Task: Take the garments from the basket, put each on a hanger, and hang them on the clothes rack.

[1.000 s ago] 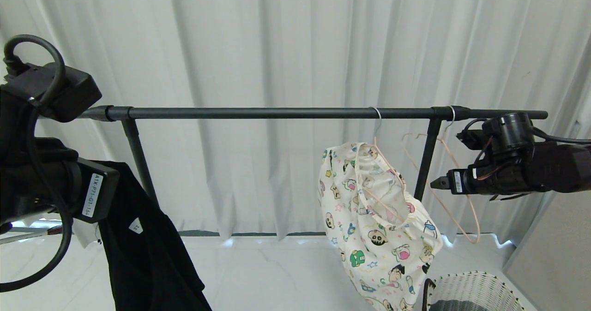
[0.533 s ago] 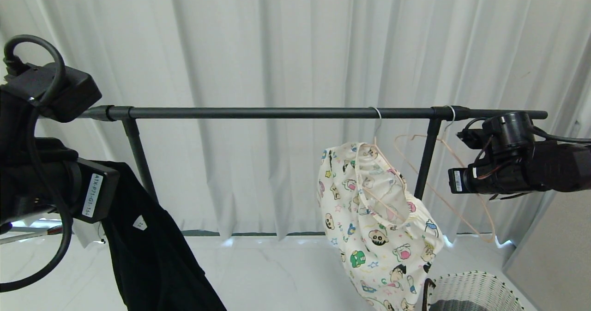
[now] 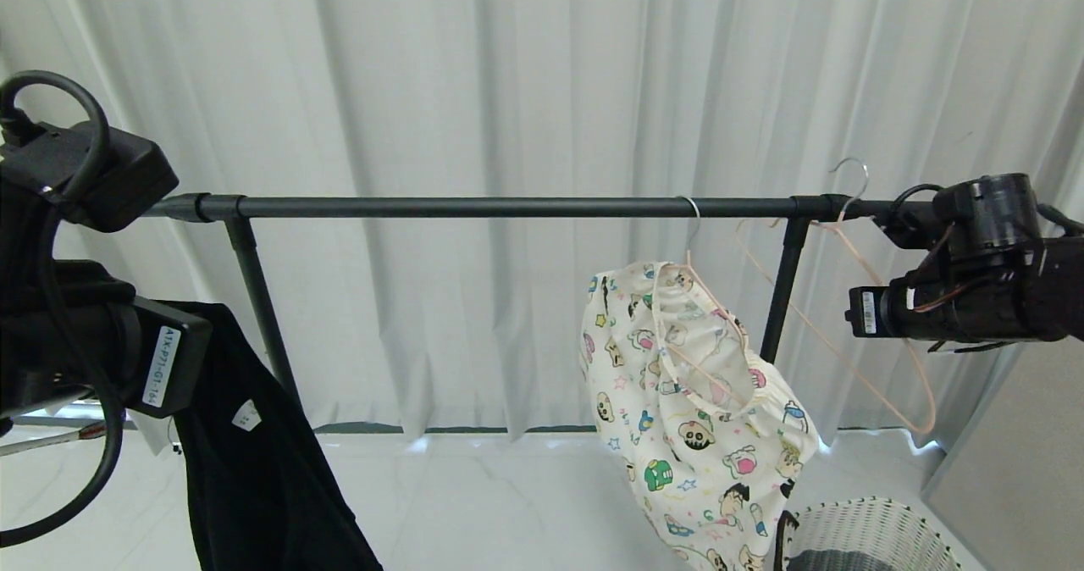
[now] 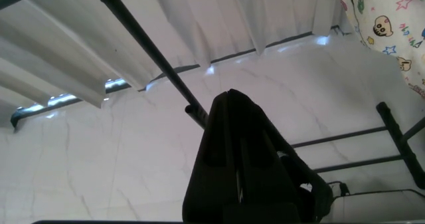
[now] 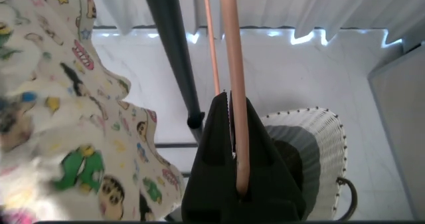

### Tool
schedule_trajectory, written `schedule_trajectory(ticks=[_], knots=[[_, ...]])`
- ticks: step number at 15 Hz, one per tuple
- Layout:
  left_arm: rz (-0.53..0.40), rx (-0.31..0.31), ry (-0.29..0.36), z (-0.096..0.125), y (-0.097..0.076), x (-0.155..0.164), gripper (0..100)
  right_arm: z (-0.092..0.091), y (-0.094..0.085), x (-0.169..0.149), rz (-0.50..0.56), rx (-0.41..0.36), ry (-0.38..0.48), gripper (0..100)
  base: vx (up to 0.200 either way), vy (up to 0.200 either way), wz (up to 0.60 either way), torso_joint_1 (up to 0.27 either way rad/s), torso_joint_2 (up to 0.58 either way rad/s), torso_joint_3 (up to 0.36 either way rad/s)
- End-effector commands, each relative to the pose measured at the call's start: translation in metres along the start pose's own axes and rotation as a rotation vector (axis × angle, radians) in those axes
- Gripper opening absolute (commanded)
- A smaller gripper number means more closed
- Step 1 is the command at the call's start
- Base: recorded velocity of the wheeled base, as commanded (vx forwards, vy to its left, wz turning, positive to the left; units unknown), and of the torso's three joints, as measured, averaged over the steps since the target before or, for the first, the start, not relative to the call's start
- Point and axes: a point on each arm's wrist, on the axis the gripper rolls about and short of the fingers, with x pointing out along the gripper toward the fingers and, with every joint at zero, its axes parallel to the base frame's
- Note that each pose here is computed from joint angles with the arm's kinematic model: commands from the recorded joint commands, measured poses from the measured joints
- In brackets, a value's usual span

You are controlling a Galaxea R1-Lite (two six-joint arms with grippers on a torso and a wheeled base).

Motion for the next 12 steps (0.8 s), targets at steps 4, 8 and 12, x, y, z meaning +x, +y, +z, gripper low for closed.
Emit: schedule_trajectory(ticks=[4, 8, 12], knots=[[0.006, 0.0, -0.008, -0.001, 0.001, -0.003, 0, -0.045, -0.006, -0.072, 0.008, -0.015, -0.007, 0, -0.05, 0.0, 0.0, 0.001, 0.0, 0.001], [0.009, 0.0, -0.009, -0.001, 0.001, -0.004, 0, -0.083, -0.01, -0.116, 0.031, -0.033, -0.01, 0, -0.2, 0.0, 0.0, 0.006, 0.0, 0.002], [0.005, 0.007, -0.008, -0.001, 0.0, -0.003, 0, -0.102, -0.012, -0.155, 0.063, -0.055, -0.025, 0, -0.2, 0.0, 0.0, -0.005, 0.0, 0.006]])
